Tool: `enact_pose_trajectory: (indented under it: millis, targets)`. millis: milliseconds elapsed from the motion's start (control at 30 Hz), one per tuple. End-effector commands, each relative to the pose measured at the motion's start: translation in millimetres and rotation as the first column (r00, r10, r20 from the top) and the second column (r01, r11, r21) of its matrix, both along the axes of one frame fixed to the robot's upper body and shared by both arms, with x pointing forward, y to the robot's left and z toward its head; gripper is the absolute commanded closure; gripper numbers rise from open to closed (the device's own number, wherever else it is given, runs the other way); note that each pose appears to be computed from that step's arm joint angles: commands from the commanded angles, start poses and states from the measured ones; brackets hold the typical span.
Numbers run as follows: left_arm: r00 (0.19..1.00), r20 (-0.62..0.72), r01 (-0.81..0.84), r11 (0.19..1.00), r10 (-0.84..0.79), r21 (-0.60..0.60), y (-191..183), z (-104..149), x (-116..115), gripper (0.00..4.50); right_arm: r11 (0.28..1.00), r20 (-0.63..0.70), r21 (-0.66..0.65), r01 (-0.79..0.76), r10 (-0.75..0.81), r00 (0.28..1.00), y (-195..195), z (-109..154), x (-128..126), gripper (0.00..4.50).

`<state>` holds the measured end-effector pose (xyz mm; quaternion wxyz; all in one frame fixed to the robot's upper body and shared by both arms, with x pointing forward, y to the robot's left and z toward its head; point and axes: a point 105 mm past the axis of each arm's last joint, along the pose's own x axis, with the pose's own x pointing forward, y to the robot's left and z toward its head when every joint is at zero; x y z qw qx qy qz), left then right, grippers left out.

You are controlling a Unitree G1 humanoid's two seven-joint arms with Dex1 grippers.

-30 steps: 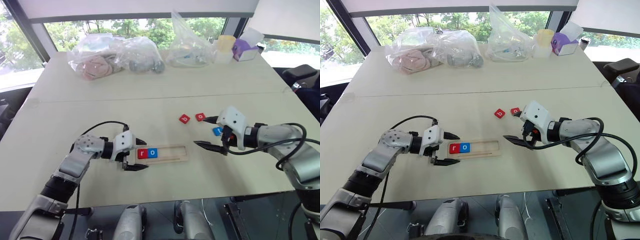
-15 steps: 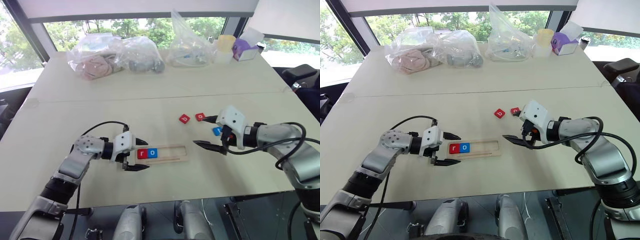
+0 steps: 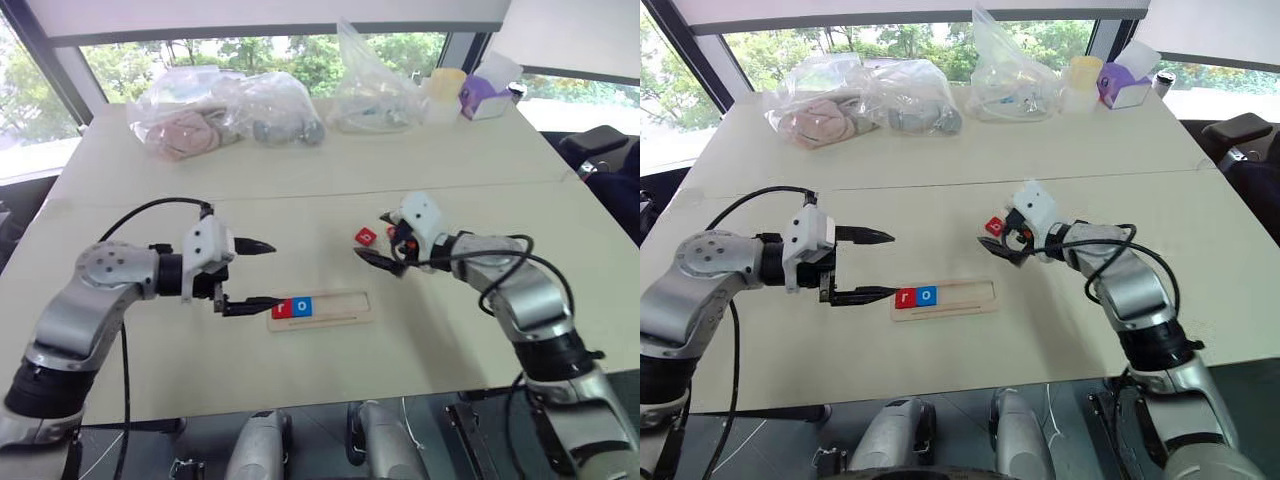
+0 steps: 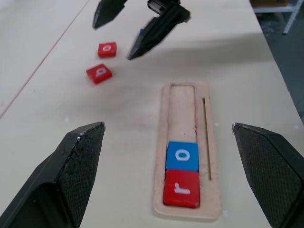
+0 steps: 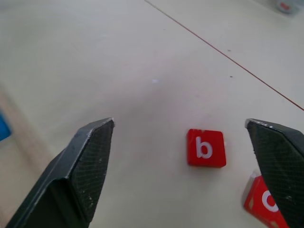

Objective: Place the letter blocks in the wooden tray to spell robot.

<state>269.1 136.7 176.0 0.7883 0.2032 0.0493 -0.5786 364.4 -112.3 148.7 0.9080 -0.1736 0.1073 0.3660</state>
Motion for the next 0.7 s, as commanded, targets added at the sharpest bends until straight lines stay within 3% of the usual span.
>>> enact_pose_trajectory:
  millis: [33,300,700]
  targets:
    - [0.998,0.052,-0.023,1.000,0.024,-0.016,2,17,-7,0.02,0.999,0.004,0.006,0.031,-0.031,1.000,4,2,10,0.00]
    - [0.996,0.049,-0.071,0.997,0.073,-0.042,3,27,-20,0.02,0.992,-0.058,-0.009,0.129,-0.130,0.990,3,-18,30,0.00]
    - [0.994,0.044,-0.101,0.994,0.103,-0.037,4,21,-18,0.02,0.980,-0.173,0.039,0.197,-0.187,0.967,0,-37,43,0.00]
